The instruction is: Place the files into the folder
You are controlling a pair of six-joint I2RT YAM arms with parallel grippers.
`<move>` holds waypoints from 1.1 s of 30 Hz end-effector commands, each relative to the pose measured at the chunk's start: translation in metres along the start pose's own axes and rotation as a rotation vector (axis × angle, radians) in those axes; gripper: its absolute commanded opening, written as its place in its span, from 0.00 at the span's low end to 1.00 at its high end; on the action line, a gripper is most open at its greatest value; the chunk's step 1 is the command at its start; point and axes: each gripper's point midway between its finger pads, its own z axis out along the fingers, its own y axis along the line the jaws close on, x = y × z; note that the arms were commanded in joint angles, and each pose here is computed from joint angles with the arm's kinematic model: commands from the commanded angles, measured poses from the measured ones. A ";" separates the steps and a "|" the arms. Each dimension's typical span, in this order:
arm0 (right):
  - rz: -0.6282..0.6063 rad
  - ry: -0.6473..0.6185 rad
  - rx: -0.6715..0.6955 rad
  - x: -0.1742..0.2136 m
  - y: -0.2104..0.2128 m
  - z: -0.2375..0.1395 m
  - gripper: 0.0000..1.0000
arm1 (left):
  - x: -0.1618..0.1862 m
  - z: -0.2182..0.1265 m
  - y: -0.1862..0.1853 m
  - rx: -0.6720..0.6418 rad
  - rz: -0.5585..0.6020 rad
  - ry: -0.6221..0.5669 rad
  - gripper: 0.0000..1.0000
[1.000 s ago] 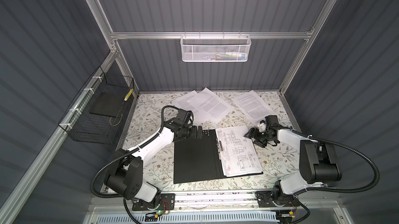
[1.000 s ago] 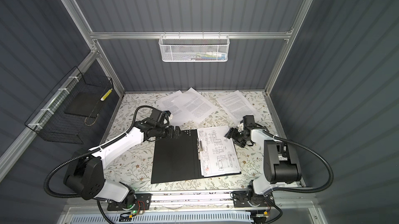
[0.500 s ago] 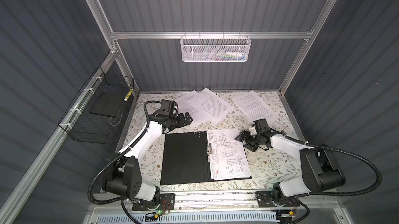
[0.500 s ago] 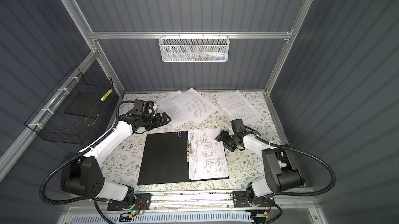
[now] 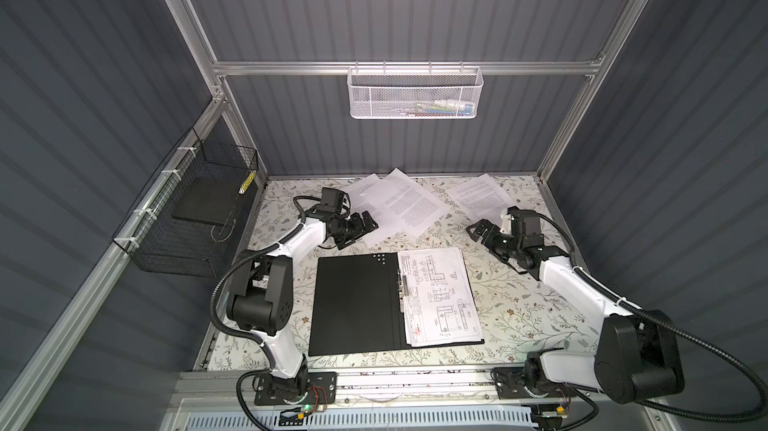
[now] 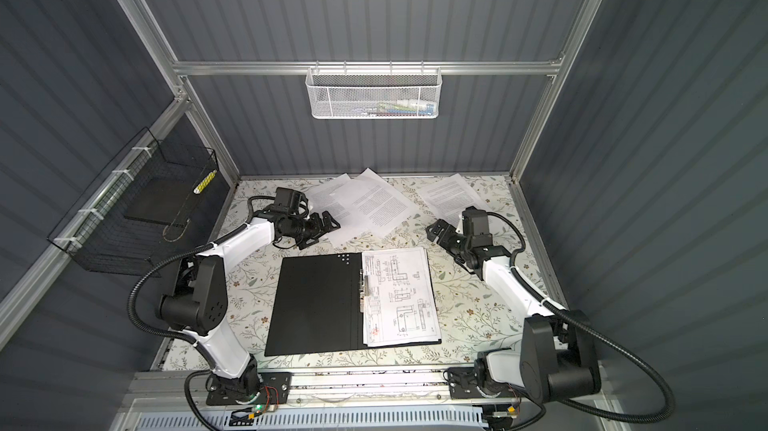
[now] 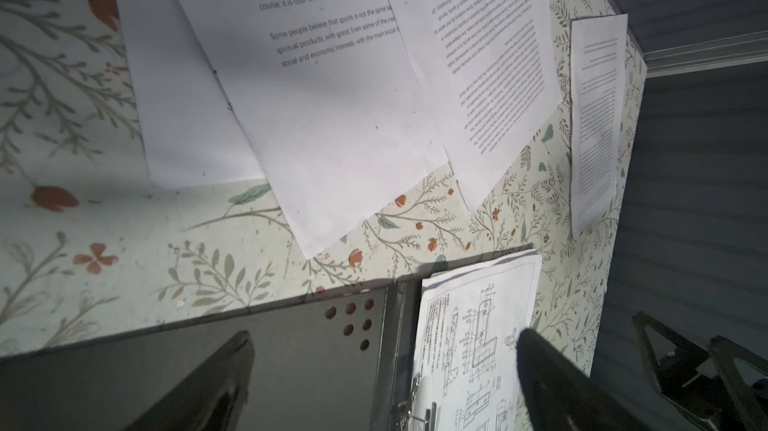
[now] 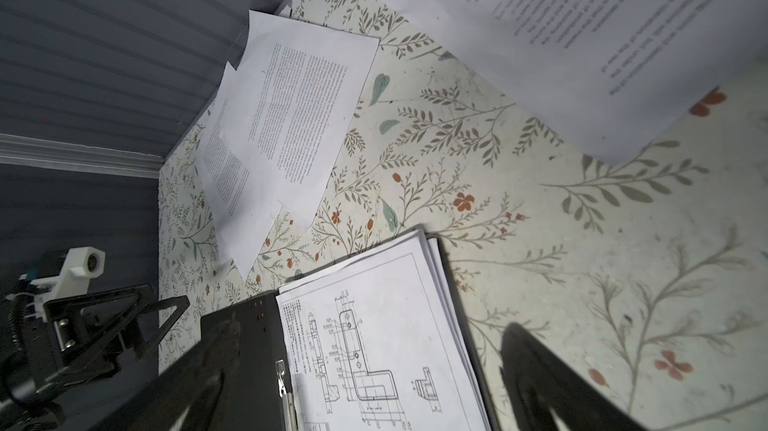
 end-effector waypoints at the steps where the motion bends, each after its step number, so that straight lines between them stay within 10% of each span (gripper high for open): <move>1: -0.016 0.006 -0.100 -0.007 0.019 0.007 0.97 | -0.022 0.012 0.008 -0.027 -0.041 -0.020 0.95; 33: 0.009 0.180 -0.300 0.039 0.025 0.028 0.98 | -0.086 0.063 0.035 0.092 -0.159 -0.088 0.87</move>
